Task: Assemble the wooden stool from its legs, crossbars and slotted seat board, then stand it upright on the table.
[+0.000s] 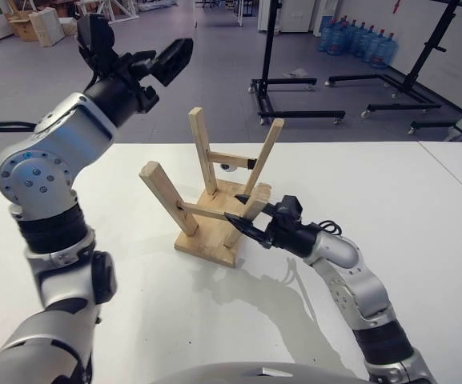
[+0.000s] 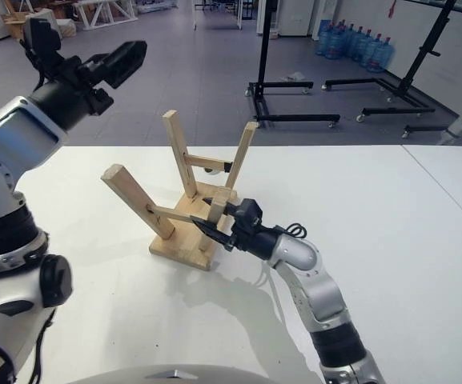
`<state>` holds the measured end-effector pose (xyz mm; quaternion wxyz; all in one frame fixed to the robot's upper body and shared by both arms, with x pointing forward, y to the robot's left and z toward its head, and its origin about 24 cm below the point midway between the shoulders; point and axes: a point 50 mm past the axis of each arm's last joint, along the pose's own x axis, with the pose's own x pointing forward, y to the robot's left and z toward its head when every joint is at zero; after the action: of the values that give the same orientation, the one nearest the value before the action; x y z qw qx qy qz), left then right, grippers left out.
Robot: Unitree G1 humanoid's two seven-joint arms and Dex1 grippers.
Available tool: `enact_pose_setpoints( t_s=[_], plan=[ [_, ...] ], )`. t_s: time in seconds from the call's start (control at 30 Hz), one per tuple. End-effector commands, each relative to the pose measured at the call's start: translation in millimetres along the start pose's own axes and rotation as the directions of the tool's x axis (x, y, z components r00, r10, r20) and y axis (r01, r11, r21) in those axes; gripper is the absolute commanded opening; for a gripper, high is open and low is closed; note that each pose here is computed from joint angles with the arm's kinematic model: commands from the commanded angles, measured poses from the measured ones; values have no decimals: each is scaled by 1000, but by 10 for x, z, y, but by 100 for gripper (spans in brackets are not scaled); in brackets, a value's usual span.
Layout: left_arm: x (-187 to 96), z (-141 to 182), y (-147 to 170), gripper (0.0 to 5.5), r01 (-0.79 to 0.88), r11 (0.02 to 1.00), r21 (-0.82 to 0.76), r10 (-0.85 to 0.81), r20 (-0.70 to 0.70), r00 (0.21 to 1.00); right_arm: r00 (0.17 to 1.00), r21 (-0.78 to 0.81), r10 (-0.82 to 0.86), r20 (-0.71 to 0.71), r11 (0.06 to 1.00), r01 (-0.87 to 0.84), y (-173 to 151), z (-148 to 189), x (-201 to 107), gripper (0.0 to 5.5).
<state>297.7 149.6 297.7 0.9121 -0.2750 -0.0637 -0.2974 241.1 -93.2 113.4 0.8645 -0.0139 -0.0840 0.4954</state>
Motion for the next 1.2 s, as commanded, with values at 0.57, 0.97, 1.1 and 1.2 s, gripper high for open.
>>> enact_pose_setpoints(
  t_s=[0.57, 0.97, 1.1, 1.2],
  plan=[
    [-207, -592, 26, 471, -23, 973, 229, 111, -376, 920, 989, -67, -107, -105, 993, 100, -114, -154, 359, 211],
    [-233, -695, 117, 471, 5, 979, -206, -62, -268, 961, 990, -56, -102, -94, 994, 97, -97, -148, 380, 211],
    [-328, -823, 237, 471, -76, 985, -157, 23, -318, 948, 991, -53, -98, -94, 994, 94, -94, -147, 381, 211],
    [-340, -871, 249, 471, -96, 966, -240, 23, -290, 957, 991, -51, -96, -95, 995, 91, -82, -150, 382, 211]
  ],
)
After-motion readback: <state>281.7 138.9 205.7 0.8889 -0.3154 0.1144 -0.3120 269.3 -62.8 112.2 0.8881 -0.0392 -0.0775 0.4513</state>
